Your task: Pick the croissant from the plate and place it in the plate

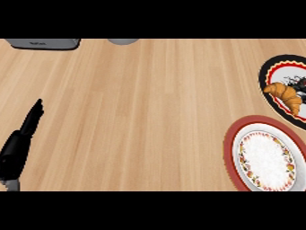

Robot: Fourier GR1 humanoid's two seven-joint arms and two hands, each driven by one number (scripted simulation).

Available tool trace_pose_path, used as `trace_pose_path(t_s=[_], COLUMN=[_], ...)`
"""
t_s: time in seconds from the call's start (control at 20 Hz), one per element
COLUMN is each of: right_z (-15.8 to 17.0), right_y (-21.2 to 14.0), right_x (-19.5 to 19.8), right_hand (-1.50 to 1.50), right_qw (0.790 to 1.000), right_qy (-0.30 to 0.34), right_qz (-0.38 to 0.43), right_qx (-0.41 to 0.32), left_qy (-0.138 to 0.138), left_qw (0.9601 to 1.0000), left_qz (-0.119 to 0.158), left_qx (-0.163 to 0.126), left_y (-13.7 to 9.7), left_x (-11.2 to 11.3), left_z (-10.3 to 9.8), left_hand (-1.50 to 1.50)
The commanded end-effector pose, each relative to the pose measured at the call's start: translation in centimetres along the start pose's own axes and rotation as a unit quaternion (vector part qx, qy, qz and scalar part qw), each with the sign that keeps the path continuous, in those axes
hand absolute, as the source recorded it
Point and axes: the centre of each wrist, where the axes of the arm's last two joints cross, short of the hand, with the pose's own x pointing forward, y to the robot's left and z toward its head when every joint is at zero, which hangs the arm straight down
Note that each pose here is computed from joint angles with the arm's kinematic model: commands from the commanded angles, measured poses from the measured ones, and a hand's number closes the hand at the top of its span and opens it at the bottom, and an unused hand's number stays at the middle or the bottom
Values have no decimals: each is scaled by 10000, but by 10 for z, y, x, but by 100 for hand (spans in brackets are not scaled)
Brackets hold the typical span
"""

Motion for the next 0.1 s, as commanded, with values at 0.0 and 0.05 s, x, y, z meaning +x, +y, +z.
trace_pose_path(t_s=[0.0,0.05], right_z=[11,12], right_y=[-10,-19], right_x=[-4,3], right_hand=[-150,-150], right_qw=[9995,9994], right_qy=[-224,-218], right_qz=[-147,-143], right_qx=[155,214], left_qy=[6,6], left_qw=[10000,10000], left_qz=[51,44], left_qx=[-12,-6], left_y=[1,0], left_x=[-4,0], left_z=[5,-2], left_hand=[0,0])
